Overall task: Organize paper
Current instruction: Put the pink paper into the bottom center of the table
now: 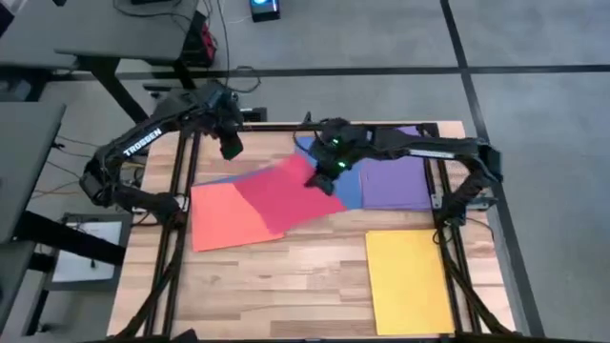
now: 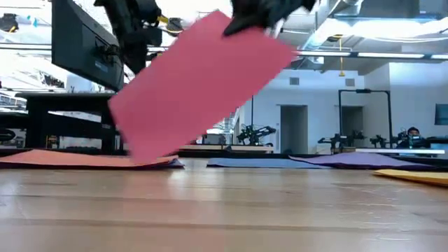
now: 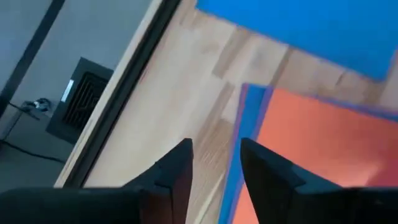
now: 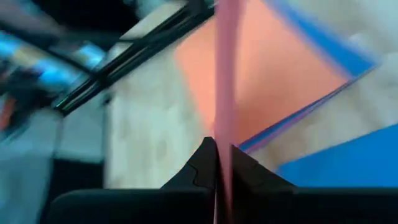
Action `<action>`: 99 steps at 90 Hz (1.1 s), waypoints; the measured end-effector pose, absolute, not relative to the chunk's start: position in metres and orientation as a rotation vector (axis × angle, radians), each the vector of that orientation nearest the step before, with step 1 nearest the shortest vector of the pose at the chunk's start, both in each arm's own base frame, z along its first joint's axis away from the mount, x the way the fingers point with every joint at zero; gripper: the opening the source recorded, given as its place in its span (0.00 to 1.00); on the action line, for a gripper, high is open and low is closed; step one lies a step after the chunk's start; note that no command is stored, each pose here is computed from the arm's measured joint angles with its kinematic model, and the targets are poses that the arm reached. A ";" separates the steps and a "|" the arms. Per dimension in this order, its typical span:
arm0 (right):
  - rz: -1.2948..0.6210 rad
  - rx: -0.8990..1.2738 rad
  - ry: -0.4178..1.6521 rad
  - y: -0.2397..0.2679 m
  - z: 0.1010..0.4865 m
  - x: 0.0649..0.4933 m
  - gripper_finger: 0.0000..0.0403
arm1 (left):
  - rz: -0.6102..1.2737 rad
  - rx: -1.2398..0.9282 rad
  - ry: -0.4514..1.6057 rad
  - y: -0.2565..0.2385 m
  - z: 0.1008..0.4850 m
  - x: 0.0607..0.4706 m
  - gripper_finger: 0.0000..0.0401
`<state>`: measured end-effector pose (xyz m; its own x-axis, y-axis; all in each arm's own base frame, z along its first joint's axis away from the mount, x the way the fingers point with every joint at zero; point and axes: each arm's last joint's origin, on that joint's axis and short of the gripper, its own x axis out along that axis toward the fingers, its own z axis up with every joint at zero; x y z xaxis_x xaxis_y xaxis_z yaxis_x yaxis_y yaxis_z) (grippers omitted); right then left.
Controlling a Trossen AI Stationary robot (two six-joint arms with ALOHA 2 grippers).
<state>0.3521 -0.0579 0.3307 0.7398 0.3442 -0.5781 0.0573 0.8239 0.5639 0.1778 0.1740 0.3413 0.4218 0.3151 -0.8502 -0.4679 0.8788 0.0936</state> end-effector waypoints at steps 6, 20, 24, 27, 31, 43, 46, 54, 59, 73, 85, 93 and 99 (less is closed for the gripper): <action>0.235 0.599 0.760 -0.044 0.339 0.342 0.00 | 0.496 -0.199 1.030 0.170 0.345 0.178 0.29; 0.436 0.556 0.837 -0.007 0.347 0.328 0.00 | 0.473 -0.294 1.092 0.156 0.344 0.179 0.30; 0.495 0.558 0.863 0.003 0.346 0.326 0.00 | 0.451 -0.311 1.110 0.152 0.343 0.180 0.30; 0.534 0.562 0.879 0.010 0.345 0.326 0.00 | 0.437 -0.319 1.123 0.148 0.342 0.181 0.30; 0.592 0.567 0.893 0.019 0.345 0.325 0.00 | 0.428 -0.332 1.138 0.144 0.341 0.183 0.30; 0.717 0.559 0.907 0.042 0.346 0.322 0.00 | 0.411 -0.376 1.178 0.131 0.340 0.186 0.30; 0.741 0.553 0.909 0.048 0.346 0.322 0.00 | 0.407 -0.379 1.177 0.128 0.341 0.186 0.30; 0.820 0.529 0.904 0.064 0.347 0.321 0.00 | 0.403 -0.404 1.165 0.119 0.344 0.188 0.30; 0.861 0.504 0.897 0.073 0.344 0.319 0.00 | 0.399 -0.419 1.151 0.113 0.346 0.189 0.30; 0.934 0.562 0.996 0.080 0.302 0.333 0.00 | 0.374 -0.431 1.108 0.093 0.354 0.188 0.30; 0.792 0.529 1.083 0.063 0.254 0.356 0.00 | 0.383 -0.447 1.053 0.081 0.358 0.186 0.30; 0.660 0.483 1.146 0.047 0.220 0.371 0.00 | 0.407 -0.448 1.036 0.075 0.357 0.184 0.30; 0.618 0.451 1.185 0.036 0.198 0.380 0.00 | 0.425 -0.441 1.037 0.071 0.355 0.183 0.30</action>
